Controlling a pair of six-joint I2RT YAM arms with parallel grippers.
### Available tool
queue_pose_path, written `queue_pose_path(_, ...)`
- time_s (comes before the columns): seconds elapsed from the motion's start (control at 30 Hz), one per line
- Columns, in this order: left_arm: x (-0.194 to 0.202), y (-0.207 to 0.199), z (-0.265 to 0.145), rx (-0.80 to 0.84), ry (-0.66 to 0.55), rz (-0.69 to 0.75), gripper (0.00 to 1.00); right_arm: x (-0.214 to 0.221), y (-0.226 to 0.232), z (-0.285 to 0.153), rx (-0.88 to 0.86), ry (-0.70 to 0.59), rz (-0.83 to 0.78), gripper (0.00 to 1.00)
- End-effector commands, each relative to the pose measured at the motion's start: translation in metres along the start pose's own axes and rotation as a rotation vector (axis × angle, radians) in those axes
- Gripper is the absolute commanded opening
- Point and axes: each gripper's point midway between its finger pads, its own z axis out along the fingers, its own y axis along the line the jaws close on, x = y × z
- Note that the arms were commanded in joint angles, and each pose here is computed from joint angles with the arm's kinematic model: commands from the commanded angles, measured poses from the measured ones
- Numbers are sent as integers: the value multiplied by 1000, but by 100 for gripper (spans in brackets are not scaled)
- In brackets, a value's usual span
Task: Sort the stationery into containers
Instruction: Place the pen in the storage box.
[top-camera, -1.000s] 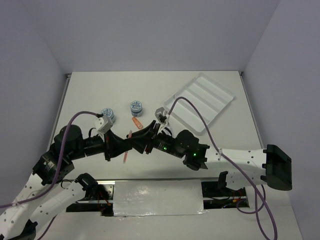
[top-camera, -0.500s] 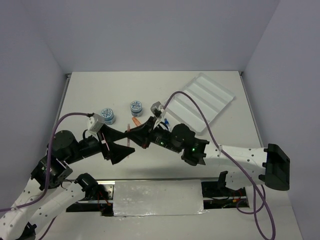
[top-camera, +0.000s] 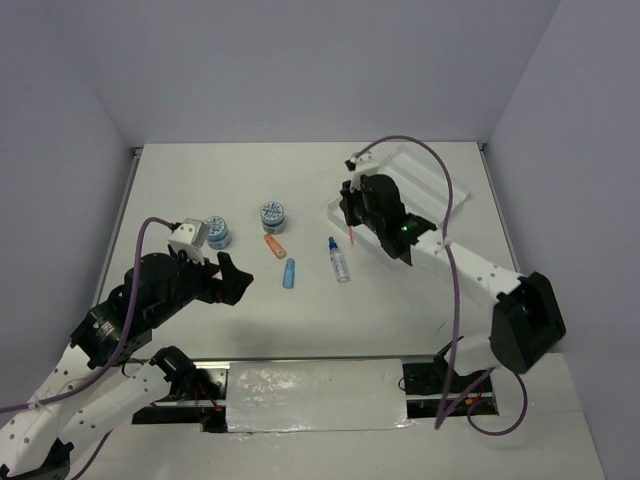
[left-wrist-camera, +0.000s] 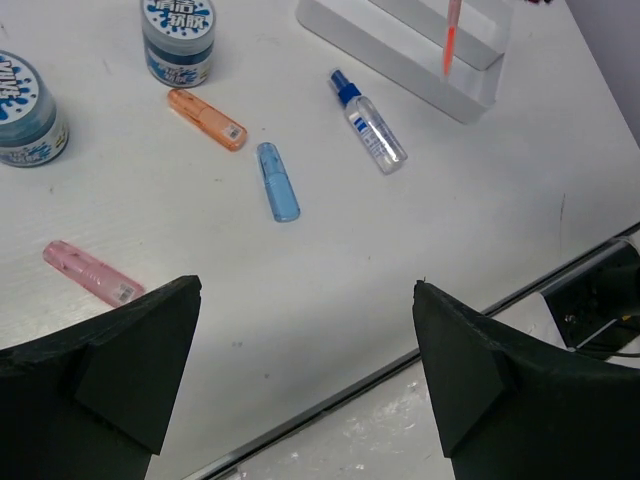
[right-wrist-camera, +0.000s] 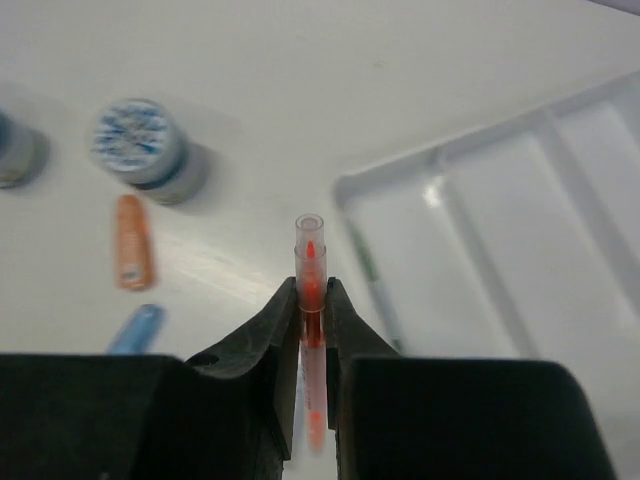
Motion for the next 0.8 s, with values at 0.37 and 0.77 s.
queue_pose_path(0.37, -4, -2, 3, 6, -26, -4, 99, 62, -115, 59, 284, 415, -343, 6)
queue_pose_path(0.77, -7, -8, -1, 44, -41, 5, 99, 51, -95, 55, 219, 375, -225, 59)
